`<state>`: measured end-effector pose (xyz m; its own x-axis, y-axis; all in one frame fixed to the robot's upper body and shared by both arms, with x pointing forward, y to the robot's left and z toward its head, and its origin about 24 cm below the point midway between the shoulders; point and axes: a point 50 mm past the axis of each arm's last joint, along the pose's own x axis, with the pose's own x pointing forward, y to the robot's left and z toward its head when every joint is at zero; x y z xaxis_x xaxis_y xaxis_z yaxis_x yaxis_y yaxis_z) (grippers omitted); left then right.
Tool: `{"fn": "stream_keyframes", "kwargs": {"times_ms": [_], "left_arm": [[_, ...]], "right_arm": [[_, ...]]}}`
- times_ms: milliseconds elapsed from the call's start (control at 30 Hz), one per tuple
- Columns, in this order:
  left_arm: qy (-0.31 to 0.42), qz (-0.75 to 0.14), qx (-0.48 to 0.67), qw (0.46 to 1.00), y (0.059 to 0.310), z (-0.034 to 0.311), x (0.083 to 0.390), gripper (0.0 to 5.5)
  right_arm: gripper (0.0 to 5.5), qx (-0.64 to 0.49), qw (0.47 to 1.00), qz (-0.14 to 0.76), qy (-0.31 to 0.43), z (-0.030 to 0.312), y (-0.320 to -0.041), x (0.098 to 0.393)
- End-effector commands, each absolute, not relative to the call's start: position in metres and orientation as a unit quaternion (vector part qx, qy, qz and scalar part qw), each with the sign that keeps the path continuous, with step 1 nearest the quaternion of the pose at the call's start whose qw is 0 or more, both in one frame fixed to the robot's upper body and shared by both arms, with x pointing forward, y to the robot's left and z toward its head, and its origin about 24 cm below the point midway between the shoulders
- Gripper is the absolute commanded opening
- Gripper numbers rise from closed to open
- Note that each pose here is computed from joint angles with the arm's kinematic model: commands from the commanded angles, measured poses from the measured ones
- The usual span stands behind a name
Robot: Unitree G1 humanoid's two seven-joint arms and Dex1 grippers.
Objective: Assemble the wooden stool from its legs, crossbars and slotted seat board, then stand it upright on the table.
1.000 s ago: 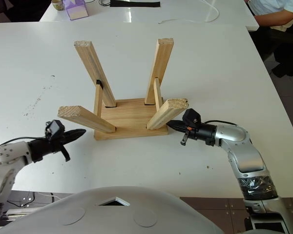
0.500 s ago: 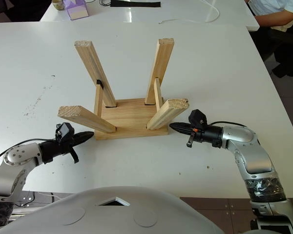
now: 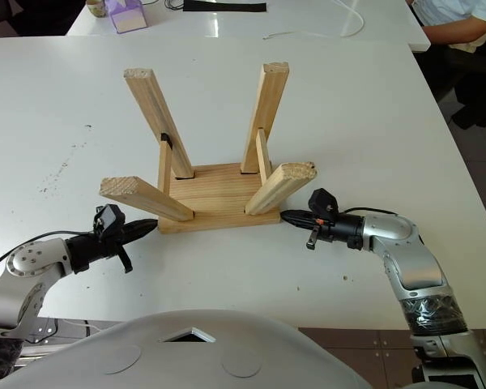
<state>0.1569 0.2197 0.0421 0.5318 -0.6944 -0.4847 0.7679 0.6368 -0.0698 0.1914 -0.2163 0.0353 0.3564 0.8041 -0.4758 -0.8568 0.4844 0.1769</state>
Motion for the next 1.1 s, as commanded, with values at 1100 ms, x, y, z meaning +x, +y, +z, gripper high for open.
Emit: {"fn": "stream_keyframes", "kwargs": {"times_ms": [1100], "left_arm": [[0.168,-0.451,-0.032,0.876,0.195,0.131,0.109,0.01]], "right_arm": [[0.0,0.035,0.773,0.602,0.197,0.121,-0.195,0.141]]}}
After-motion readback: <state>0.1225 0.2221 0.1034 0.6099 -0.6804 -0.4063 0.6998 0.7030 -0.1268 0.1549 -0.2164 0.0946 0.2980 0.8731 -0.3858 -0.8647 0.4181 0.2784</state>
